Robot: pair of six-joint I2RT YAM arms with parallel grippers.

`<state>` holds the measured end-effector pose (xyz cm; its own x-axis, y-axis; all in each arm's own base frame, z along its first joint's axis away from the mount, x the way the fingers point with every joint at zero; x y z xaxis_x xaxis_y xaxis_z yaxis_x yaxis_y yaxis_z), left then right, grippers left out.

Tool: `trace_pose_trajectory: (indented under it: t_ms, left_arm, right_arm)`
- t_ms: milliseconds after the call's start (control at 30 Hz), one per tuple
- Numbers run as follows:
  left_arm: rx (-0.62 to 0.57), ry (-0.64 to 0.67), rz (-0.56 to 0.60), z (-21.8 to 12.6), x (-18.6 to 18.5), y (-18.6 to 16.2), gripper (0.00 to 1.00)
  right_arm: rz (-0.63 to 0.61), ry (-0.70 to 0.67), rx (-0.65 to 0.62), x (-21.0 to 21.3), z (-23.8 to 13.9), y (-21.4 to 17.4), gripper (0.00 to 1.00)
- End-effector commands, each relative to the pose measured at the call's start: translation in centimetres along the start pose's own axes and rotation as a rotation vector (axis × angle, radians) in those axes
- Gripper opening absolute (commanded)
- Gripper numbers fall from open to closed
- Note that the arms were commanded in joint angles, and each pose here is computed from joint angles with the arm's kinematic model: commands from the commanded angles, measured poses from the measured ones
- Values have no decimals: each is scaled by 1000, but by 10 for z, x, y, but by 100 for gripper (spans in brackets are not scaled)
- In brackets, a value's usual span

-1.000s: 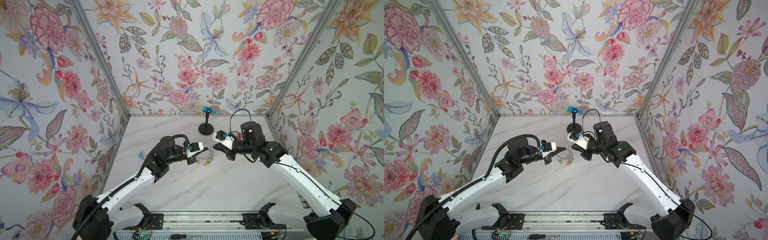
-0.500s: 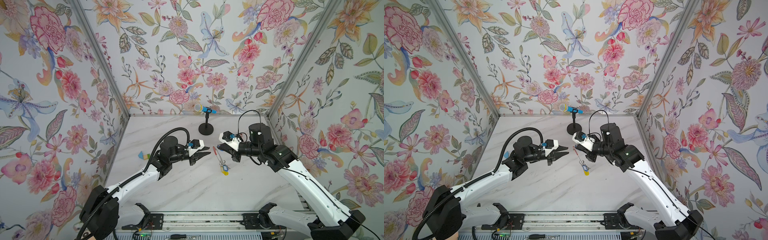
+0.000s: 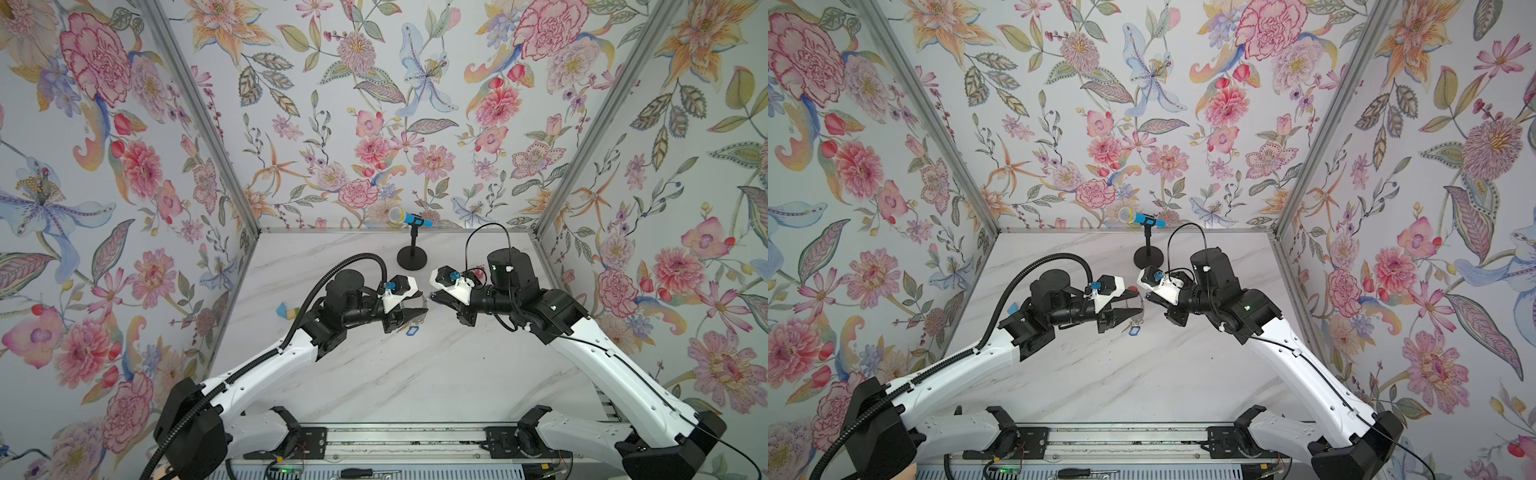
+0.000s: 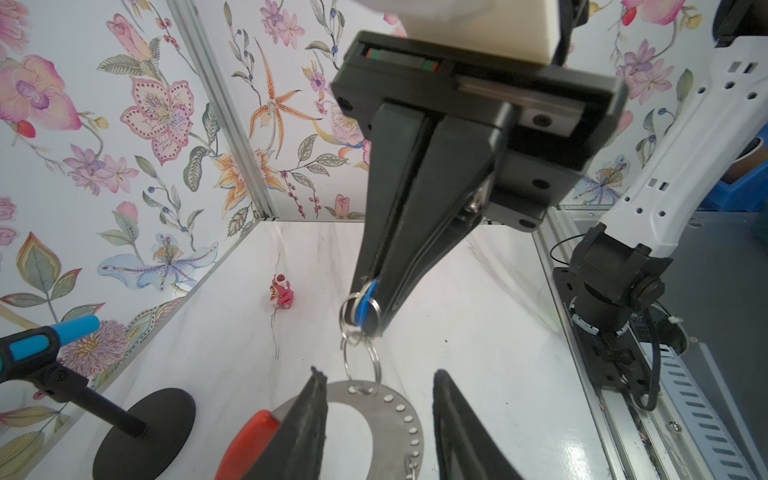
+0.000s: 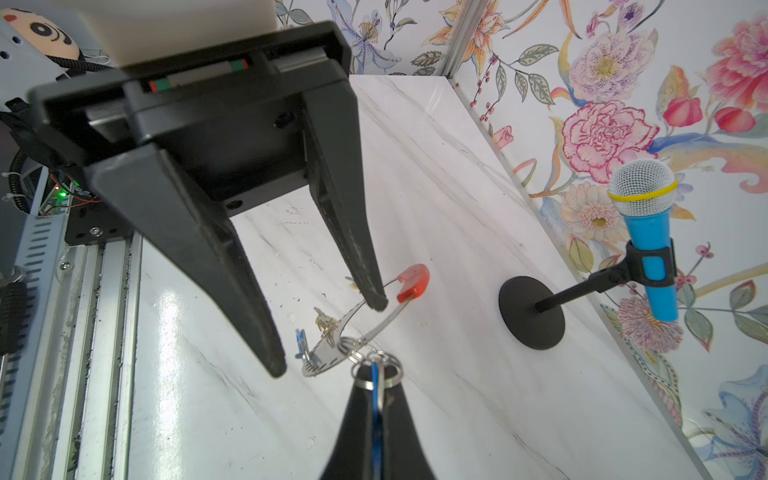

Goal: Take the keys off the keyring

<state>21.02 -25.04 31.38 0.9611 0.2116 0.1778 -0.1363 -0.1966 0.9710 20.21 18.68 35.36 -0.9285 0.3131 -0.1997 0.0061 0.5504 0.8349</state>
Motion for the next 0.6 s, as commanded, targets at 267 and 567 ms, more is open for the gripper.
trace_pose_trajectory:
  t_ms: [267, 567]
  left_arm:
    - [6, 75, -19, 7, 10, 11, 32]
    - [67, 67, 4, 12, 12, 5, 9]
  right_arm:
    - [-23, -12, -30, 2, 5, 19, 0]
    - [-25, -10, -24, 1, 7, 19, 0]
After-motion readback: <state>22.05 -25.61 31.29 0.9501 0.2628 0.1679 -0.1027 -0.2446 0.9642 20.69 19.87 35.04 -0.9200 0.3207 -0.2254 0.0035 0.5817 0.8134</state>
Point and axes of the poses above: each gripper's point midway between its finger pads, its own z axis out along the fingers, its own x axis along the line the jaws close on, y = z × x, the point moved 9 cm from there along -z, back along the fingers, and after that the axes turned 3 degrees about z, right-handed, at the moved point
